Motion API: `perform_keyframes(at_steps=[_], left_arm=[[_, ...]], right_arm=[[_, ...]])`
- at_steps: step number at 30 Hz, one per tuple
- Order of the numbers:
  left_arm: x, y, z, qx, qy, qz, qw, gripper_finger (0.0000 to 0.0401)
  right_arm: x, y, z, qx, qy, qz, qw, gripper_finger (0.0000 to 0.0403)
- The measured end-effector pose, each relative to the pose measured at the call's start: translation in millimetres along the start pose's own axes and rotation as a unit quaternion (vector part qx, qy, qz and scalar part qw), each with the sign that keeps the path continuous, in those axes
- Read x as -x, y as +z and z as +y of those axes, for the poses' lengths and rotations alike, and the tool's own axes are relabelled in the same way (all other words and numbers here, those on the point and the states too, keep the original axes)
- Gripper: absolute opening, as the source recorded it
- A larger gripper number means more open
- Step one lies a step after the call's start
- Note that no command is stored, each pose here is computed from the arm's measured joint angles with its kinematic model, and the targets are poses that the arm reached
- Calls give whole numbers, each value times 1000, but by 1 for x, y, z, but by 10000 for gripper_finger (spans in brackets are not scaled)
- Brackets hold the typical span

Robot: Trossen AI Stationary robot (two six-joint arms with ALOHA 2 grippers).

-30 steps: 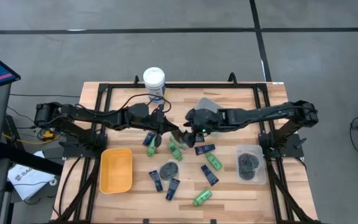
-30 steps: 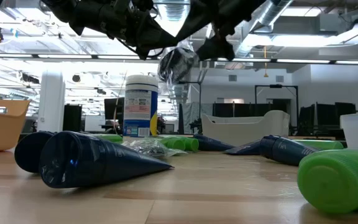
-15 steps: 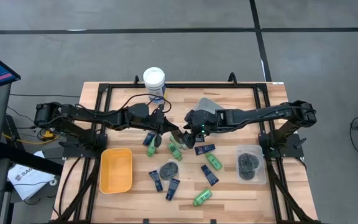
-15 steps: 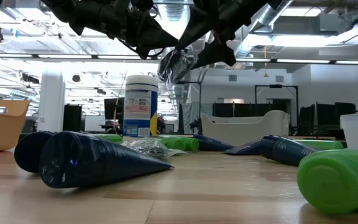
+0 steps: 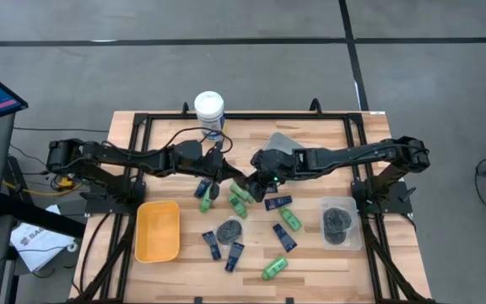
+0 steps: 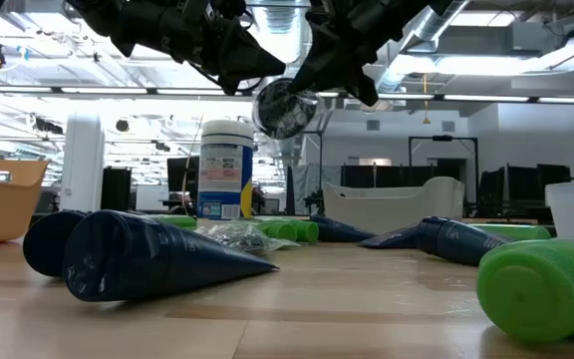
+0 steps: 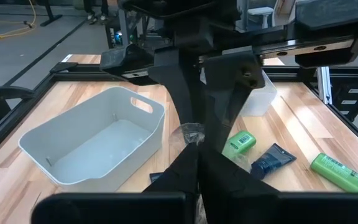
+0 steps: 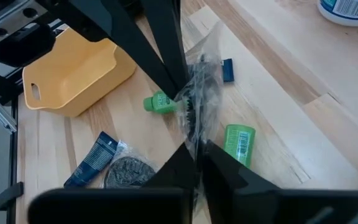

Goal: Pick & Place Travel size toiletries
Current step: Put the black hairbrush into the transparent bin

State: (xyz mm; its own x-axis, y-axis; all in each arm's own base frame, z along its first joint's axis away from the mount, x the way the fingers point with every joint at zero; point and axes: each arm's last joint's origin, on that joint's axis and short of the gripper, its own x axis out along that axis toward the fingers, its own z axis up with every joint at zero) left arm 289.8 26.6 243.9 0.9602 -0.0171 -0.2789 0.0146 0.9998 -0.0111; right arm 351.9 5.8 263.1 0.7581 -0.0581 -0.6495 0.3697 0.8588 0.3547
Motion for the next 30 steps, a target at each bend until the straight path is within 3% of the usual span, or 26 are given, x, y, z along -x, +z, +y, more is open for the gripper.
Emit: perform_keyframes(at_steps=[10,17,23,30], left_arm=[[13,10,0,-1,12,-16,1000,77],[49,27,-1,-1,57,-24,998,138],[74,39,-4,-2,65,-52,997,154],[82,42,-5,-1,65,-60,996,155]], right_arm=[[8,1,0,4,0,1,1000,5],[56,-2,-4,4,-21,32,999,3],[116,-32,-5,-43,-87,113,989,2],[170,-81,1,-129,-183,213,951,1]])
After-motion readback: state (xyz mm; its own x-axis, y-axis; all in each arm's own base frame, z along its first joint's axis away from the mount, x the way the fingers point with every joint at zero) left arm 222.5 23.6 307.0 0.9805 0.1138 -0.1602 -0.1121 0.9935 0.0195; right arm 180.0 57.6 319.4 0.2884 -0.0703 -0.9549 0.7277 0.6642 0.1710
